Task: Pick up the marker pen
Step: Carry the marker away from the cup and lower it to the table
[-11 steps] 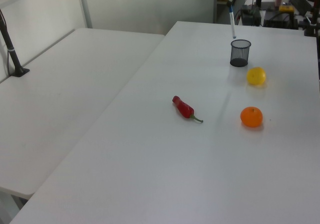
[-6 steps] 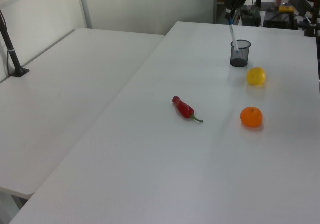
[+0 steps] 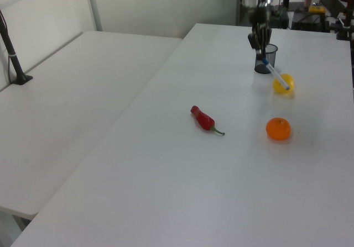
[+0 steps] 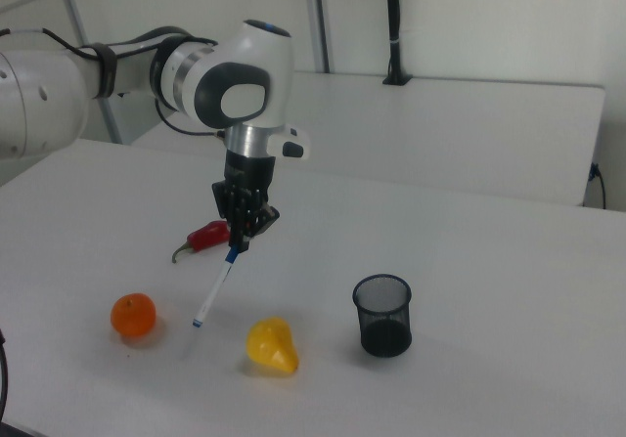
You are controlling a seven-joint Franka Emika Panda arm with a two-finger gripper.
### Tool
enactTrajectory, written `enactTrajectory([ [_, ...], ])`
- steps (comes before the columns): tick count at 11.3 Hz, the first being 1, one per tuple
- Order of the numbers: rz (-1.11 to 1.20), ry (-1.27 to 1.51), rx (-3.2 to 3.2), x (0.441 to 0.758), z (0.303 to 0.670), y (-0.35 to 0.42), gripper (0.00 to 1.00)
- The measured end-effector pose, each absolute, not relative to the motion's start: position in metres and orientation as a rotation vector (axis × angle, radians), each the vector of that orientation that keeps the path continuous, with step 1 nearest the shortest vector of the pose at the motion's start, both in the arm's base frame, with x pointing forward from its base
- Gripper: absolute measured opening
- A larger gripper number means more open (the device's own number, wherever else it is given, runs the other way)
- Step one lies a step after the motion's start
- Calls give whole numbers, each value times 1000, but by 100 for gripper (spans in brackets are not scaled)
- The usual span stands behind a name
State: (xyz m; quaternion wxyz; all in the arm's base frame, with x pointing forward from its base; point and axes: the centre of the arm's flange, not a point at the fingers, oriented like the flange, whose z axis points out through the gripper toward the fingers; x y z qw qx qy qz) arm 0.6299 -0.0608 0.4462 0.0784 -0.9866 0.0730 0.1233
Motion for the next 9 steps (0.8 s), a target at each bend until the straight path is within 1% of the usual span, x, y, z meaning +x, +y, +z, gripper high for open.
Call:
enactTrajectory([
  [2, 508, 107, -3008, 636, 403, -21, 17],
  [5, 655, -52, -3080, 638, 354, 16, 17],
  [8, 748, -145, -3109, 637, 320, 40, 17],
  [9, 763, -154, -3111, 637, 314, 43, 21],
])
